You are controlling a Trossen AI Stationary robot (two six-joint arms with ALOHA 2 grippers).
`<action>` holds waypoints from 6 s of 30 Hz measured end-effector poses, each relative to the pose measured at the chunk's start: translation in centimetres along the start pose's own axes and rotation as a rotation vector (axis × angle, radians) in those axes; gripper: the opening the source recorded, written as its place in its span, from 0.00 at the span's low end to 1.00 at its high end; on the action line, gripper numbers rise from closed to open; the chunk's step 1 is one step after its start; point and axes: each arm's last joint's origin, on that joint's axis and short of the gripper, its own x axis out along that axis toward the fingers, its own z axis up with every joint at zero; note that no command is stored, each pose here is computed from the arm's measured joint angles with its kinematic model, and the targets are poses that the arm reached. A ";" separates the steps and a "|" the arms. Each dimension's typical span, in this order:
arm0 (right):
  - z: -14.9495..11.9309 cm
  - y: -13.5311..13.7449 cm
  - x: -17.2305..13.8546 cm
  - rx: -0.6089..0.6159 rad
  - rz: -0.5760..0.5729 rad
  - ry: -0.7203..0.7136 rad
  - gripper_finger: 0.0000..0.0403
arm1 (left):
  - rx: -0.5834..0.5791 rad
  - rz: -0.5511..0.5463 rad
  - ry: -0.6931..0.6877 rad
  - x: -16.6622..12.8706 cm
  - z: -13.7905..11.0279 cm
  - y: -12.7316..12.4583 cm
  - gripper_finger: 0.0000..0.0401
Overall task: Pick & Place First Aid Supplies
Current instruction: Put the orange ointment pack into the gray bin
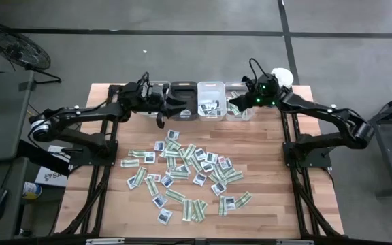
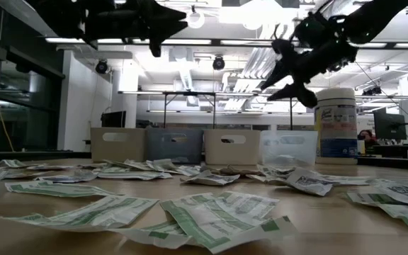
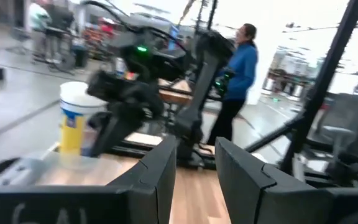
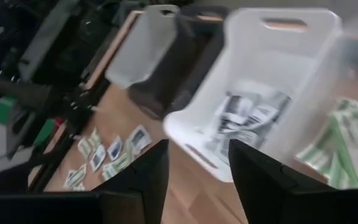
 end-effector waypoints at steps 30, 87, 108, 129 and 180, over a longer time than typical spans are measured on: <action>-8.8 12.8 -7.1 -0.406 -0.047 -0.293 0.36 | 0.221 0.228 0.100 -7.3 3.8 -4.3 0.28; -18.7 14.3 10.0 0.109 -0.731 0.453 0.36 | 0.226 -0.038 0.262 -14.9 1.8 -8.8 0.28; -18.9 13.6 9.9 -0.535 -0.576 0.749 0.36 | 0.205 -0.036 0.267 -14.9 1.7 -8.7 0.28; -22.5 14.3 7.5 -0.501 -0.511 0.714 0.36 | 0.180 -0.020 0.309 -14.5 1.3 -8.4 0.28; -25.4 12.4 4.5 0.040 -0.421 0.255 0.00 | -0.004 -0.243 0.441 3.3 -10.8 -4.0 0.28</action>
